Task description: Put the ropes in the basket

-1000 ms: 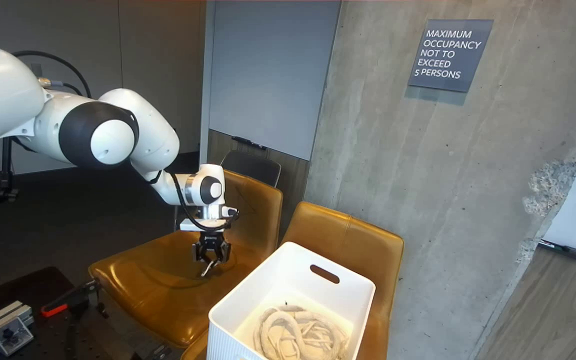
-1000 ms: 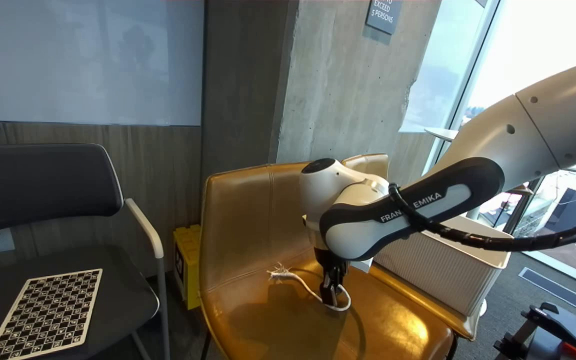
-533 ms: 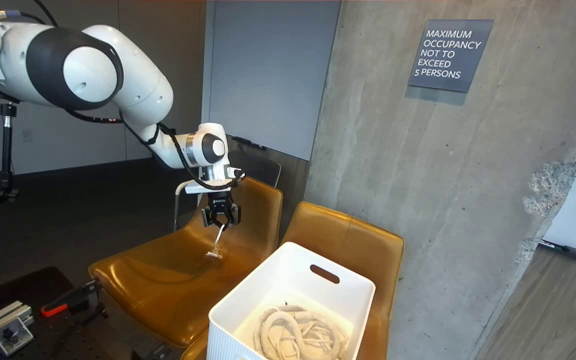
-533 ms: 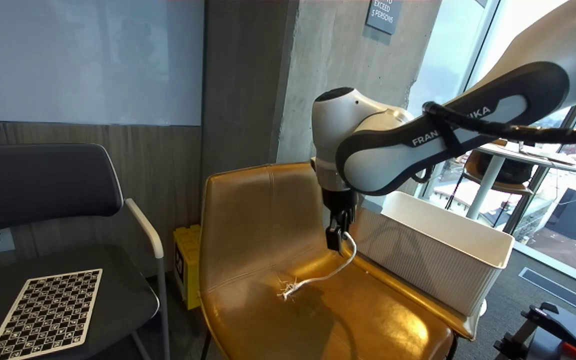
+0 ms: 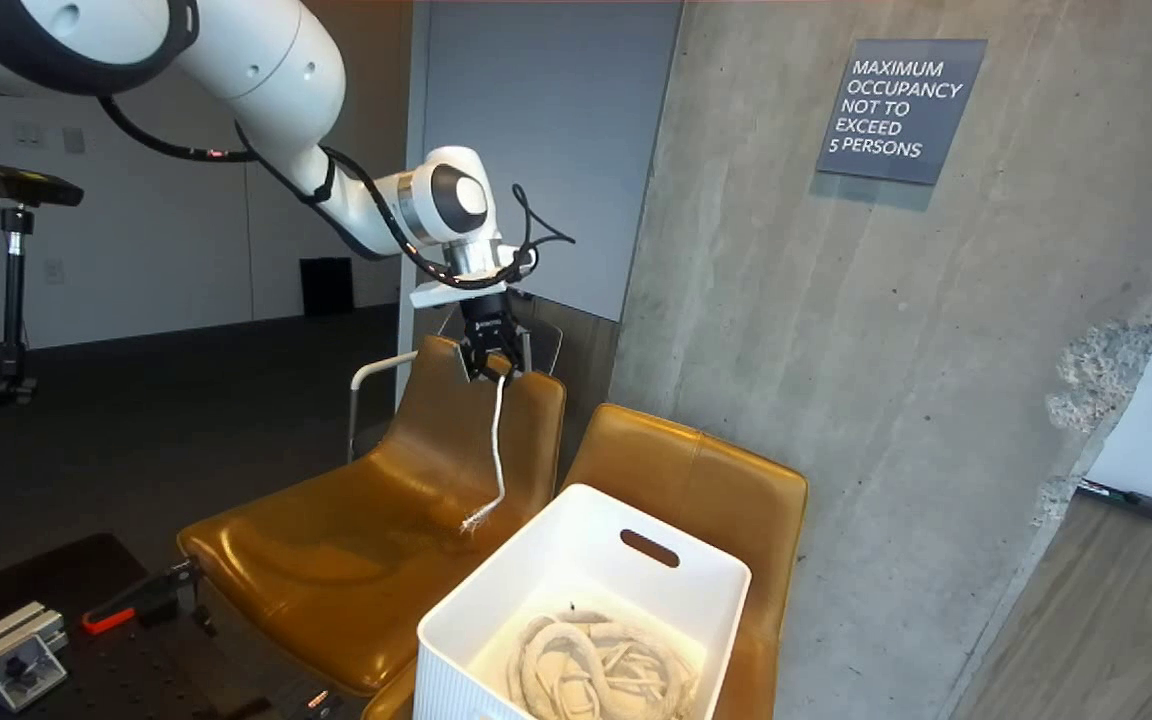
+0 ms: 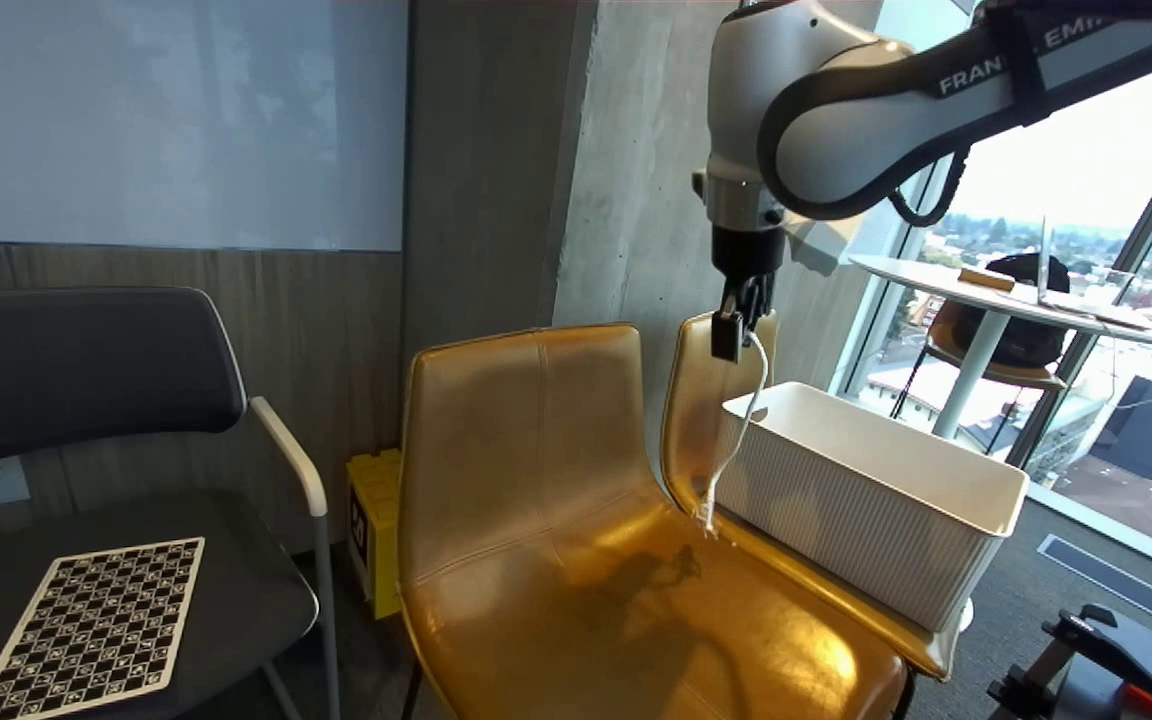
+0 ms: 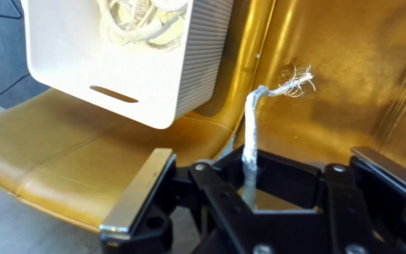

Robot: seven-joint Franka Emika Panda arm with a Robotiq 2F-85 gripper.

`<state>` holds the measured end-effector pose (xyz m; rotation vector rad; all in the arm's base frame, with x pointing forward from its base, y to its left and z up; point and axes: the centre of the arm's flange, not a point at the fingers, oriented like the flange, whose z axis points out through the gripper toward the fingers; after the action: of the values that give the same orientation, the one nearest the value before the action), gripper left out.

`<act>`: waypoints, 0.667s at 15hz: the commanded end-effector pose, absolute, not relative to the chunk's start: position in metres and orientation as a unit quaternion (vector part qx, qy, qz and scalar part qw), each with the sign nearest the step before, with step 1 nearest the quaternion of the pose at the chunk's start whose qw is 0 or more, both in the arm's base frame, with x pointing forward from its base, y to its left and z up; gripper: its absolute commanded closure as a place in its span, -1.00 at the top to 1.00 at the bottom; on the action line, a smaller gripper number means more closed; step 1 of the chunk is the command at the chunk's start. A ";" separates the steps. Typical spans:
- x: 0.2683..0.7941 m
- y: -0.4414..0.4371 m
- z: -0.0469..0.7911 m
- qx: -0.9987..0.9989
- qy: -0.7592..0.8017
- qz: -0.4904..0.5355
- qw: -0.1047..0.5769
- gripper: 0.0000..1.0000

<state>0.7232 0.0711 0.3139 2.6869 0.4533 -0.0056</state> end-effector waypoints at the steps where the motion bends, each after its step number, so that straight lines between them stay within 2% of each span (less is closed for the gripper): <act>1: 0.725 0.007 0.395 0.968 0.121 0.012 0.218 -1.00; 6: 0.738 -0.109 0.495 0.974 0.046 0.035 0.218 -1.00; 10: 0.731 -0.184 0.493 0.975 0.010 0.024 0.222 -1.00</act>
<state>0.7160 -0.1463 0.5008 2.6776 0.0708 0.1034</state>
